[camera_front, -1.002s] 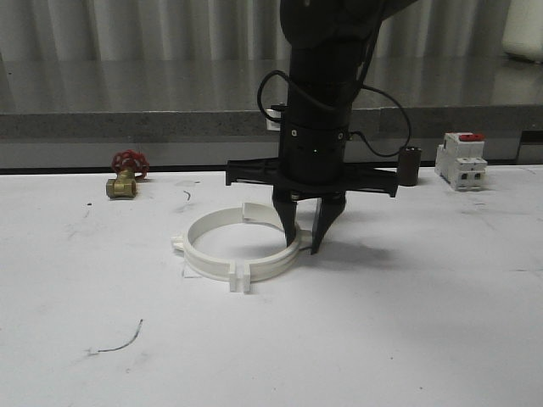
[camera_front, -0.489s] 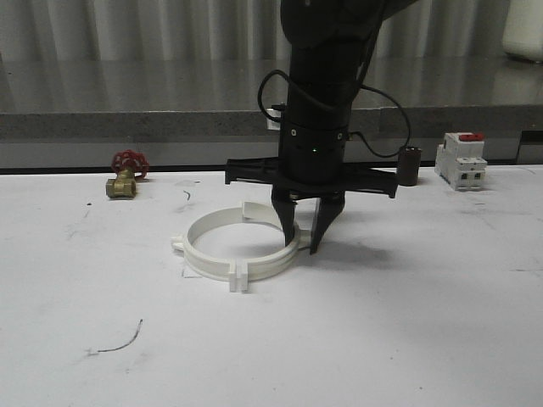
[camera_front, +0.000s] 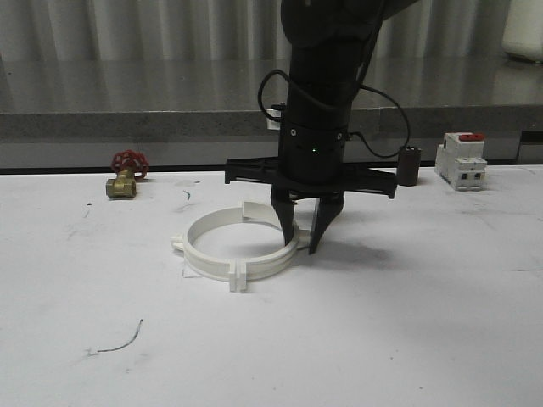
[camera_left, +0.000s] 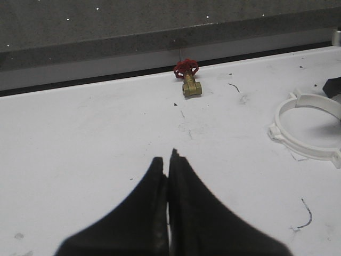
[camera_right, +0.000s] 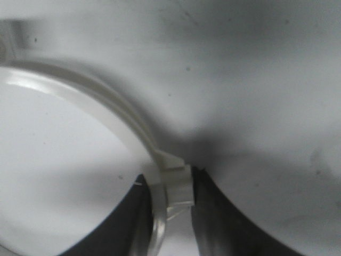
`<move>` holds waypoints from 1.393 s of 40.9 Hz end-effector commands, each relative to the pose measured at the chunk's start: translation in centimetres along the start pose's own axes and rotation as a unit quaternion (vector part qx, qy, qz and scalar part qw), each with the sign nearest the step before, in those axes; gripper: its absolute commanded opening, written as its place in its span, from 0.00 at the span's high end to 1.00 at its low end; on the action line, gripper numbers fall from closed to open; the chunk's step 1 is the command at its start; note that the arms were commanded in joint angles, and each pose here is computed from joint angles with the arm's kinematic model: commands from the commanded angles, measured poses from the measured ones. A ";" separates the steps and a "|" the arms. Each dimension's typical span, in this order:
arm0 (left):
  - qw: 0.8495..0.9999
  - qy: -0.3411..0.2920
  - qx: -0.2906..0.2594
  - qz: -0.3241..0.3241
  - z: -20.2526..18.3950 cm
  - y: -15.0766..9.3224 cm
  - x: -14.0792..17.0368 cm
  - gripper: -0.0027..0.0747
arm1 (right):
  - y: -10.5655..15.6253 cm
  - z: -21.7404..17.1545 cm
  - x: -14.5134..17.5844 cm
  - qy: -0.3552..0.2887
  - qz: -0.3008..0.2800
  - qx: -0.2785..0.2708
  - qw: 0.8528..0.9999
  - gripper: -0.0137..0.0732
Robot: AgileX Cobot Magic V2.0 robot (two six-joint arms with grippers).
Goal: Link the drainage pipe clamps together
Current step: 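Press the held clamp half onto the placed half to close the ring, then open the right gripper and lift it away from the ring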
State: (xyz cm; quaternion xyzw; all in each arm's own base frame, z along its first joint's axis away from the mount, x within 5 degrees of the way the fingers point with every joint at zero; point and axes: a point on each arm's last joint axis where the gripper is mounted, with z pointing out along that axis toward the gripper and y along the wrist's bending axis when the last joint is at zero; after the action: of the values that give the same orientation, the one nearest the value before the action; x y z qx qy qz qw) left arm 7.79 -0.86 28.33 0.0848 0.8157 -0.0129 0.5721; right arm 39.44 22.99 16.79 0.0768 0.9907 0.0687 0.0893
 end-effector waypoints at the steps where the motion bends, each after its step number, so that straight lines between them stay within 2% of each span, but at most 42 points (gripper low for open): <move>1: 0.999 -0.050 0.007 0.003 -0.3 -0.1 -1.5 0.99 | 0.8 -2.8 -0.8 -0.037 0.003 -0.039 0.999 0.64; 22: 0.999 -0.050 0.007 0.003 -0.3 -0.1 -1.5 0.99 | 0.8 -2.8 -0.8 -0.037 0.022 -0.040 0.998 0.47; 33: 0.999 -0.050 0.007 0.003 -0.3 -0.1 -1.5 0.99 | 0.6 -3.1 -0.9 -0.037 0.032 -0.040 0.998 0.32; 43: 0.999 -0.050 0.007 0.003 -0.3 -0.1 -1.5 0.99 | 0.2 -5.9 -0.5 -0.036 0.023 -0.032 0.999 0.31; 48: 0.999 -0.050 0.007 0.003 -0.3 -0.1 -1.5 0.99 | 0.0 -8.3 -0.2 -0.047 -0.006 -0.037 0.998 0.36; 51: 0.999 -0.050 0.007 0.003 -0.3 -0.1 -1.5 0.99 | -0.2 -9.9 0.0 -0.056 -0.020 -0.043 0.997 0.47; 57: 0.999 -0.050 0.007 0.003 -0.3 -0.1 -1.5 0.99 | -0.6 -12.9 0.6 -0.070 -0.048 -0.051 0.995 0.78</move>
State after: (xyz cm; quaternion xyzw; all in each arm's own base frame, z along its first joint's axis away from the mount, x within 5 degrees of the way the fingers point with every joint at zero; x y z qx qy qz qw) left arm 7.79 -0.86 28.33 0.0848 0.8157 -0.0129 0.5721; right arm 37.39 21.82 24.43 0.0529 0.9878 0.0892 0.1160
